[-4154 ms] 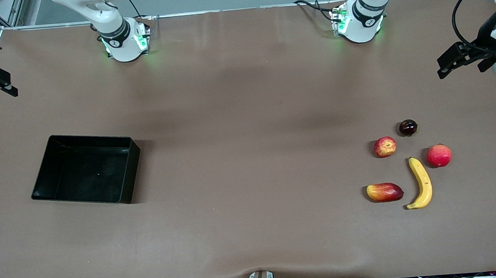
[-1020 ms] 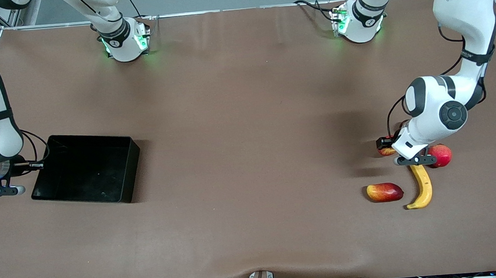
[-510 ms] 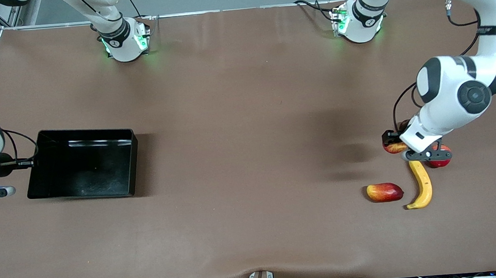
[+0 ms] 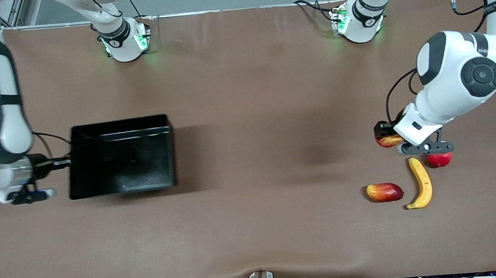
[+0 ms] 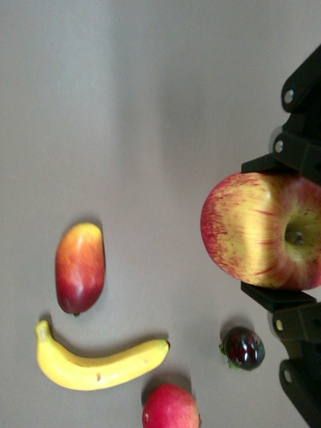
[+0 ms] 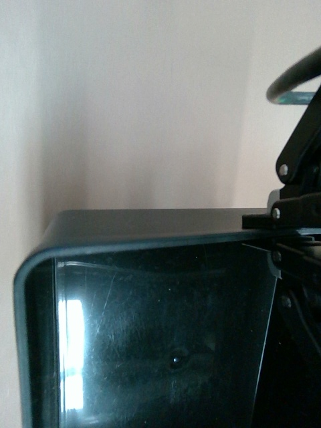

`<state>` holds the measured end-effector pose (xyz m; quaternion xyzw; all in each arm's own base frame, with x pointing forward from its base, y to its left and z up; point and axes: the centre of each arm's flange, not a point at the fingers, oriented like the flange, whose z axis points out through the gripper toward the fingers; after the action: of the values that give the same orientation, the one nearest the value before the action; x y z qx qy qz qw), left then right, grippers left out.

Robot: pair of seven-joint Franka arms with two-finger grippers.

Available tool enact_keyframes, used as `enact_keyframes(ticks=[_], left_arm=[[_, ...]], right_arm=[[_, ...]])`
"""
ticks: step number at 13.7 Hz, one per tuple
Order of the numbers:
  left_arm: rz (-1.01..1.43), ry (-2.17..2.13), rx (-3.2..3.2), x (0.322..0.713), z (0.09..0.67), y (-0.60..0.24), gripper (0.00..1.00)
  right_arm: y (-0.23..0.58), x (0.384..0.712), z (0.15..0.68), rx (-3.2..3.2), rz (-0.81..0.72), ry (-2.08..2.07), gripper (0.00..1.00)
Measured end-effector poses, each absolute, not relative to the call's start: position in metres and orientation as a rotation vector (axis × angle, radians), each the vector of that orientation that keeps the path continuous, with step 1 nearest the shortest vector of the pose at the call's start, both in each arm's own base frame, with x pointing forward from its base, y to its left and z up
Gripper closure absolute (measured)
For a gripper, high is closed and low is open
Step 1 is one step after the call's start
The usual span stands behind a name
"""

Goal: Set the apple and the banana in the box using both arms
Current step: 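Lift the apple with the left gripper while the right gripper drags the box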

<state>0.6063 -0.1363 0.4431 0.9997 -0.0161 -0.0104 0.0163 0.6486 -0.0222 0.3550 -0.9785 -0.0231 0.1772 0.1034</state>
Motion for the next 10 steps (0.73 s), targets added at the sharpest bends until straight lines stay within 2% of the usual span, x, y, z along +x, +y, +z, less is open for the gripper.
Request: enact_keyframes(ticks=[4,10], left_arm=[[0.002,0.048,3.082,0.597,0.462,-0.19,0.34],[-0.067,0.141,3.061,0.584,0.435,-0.272,0.34]], right_arm=[[0.118,0.643,0.359,-2.879,0.546,-0.02,0.94],[0.283,0.613,0.34,-2.934,0.418,0.06,0.94]])
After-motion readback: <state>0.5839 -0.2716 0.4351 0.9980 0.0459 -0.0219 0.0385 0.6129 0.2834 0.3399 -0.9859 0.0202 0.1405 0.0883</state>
